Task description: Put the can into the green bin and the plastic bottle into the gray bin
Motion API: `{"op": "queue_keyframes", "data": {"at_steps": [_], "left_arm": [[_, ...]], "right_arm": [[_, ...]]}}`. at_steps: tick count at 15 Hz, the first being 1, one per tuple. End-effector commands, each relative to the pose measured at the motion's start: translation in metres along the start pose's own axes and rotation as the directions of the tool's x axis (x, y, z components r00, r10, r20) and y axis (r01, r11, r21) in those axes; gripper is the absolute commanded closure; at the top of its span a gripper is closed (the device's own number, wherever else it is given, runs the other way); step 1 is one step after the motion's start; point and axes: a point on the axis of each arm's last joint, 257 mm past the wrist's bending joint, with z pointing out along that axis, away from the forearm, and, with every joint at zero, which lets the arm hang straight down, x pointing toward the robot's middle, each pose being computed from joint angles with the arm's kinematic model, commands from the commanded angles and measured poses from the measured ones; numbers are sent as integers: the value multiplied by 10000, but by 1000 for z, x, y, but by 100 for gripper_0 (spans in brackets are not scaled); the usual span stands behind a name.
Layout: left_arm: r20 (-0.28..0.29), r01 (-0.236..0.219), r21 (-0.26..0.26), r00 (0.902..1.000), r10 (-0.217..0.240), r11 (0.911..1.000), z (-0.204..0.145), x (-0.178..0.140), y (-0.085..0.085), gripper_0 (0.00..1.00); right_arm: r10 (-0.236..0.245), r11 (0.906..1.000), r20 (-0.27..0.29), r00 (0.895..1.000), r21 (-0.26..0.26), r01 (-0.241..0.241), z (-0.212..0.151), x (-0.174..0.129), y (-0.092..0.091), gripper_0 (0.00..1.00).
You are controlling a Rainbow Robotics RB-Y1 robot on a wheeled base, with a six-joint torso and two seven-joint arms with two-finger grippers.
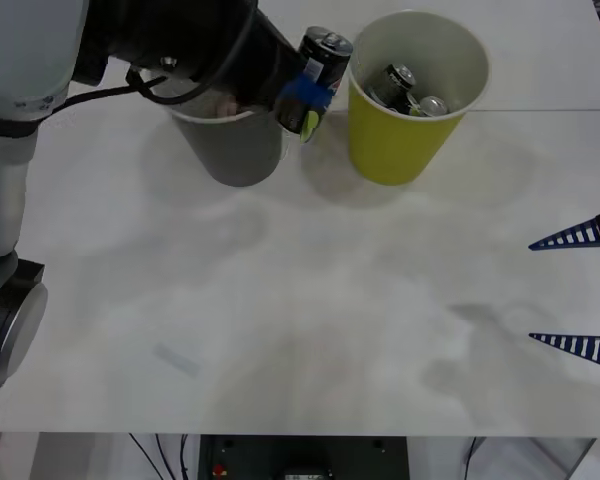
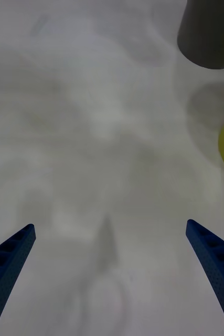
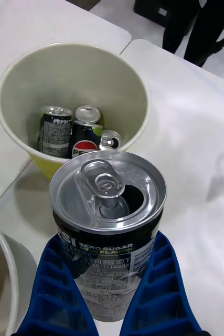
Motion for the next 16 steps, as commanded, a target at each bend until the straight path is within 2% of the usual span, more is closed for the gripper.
{"op": "queue_keyframes", "data": {"at_steps": [1,3,7,11,14,16], "left_arm": [[-3,197,146,9998,-197,9997,11,-30,5,99],[-149,351,-16,9993,-351,9994,20,-56,13,99],[-408,335,-502,9985,-356,9982,37,-93,19,98],[283,658,-866,9976,-635,9941,62,-117,31,98],[492,239,-1302,9986,-176,9912,89,-120,33,99],[699,395,-1316,9971,-305,9905,99,-122,34,98]], "right_arm": [[-1,10000,0,10000,0,1,0,0,0,0],[-1,10000,0,10000,0,1,0,0,0,0],[-1,10000,0,10000,0,1,0,0,0,0],[-1,10000,0,10000,0,1,0,0,0,0],[-1,10000,0,10000,0,1,0,0,0,0],[-1,10000,0,10000,0,1,0,0,0,0]]}}
